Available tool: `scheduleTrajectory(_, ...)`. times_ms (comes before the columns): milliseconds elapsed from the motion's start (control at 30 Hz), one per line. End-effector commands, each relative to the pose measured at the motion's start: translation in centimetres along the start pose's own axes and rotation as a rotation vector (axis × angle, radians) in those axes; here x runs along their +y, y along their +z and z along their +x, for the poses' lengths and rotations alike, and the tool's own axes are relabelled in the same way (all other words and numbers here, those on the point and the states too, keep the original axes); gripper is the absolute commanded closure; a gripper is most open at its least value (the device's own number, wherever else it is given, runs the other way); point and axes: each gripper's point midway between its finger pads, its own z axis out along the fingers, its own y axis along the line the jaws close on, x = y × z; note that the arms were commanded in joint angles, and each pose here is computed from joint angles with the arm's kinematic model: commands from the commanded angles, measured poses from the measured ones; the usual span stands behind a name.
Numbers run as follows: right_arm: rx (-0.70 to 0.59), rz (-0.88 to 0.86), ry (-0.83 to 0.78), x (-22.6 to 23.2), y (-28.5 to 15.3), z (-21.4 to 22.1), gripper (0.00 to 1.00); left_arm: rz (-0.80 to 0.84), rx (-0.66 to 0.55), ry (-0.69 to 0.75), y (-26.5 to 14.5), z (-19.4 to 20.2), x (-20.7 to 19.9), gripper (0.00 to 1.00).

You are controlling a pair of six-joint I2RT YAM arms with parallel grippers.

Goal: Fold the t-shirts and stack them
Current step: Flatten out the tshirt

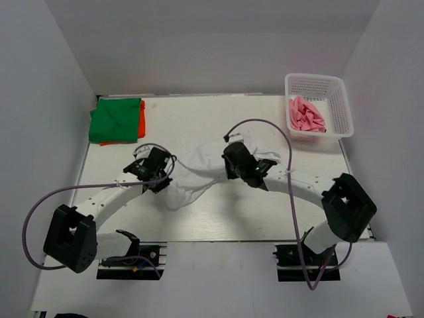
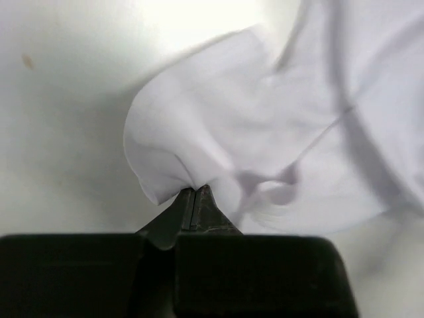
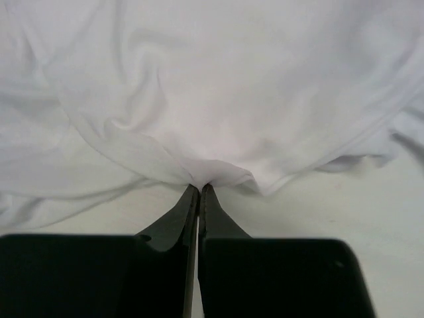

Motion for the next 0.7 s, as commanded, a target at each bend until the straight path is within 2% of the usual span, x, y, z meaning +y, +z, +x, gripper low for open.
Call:
scheduleTrajectory(0,-0.246,0.117,0.089,-2.8,-2.7,-8.2,1.00,-0.026,-0.271,-0.003,-4.4,-8.0,-1.9,1.00)
scheduleTrajectory(67,-0.336,0.197,0.135,-5.1,-4.7,-11.0,1.00,-0.025,-0.361,-0.041,-7.5,-11.7,-3.5,1.00)
scheduleTrajectory(133,-0.437,0.217,0.164,-6.3,-7.5,-13.8,1.00,-0.068,-0.436,-0.054,-9.4,-14.0,-3.4,1.00)
scheduleTrajectory(233,-0.574,0.319,0.203,-9.7,-12.3,-17.7,1.00,0.013,-0.557,-0.050,-13.9,-18.2,-6.0,1.00)
scheduleTrajectory(367,-0.745,0.340,0.215,-11.3,-19.9,-22.2,1.00,0.158,-0.680,-0.055,-19.8,-21.6,-8.0,1.00)
scheduleTrajectory(567,-0.977,0.280,0.224,-12.1,-31.8,-26.8,1.00,0.479,-0.847,-0.007,-29.8,-23.9,-10.0,1.00)
scheduleTrajectory(667,-1.048,0.212,0.206,-11.8,-36.3,-27.7,1.00,0.599,-0.940,-0.018,-34.9,-24.0,-8.7,1.00)
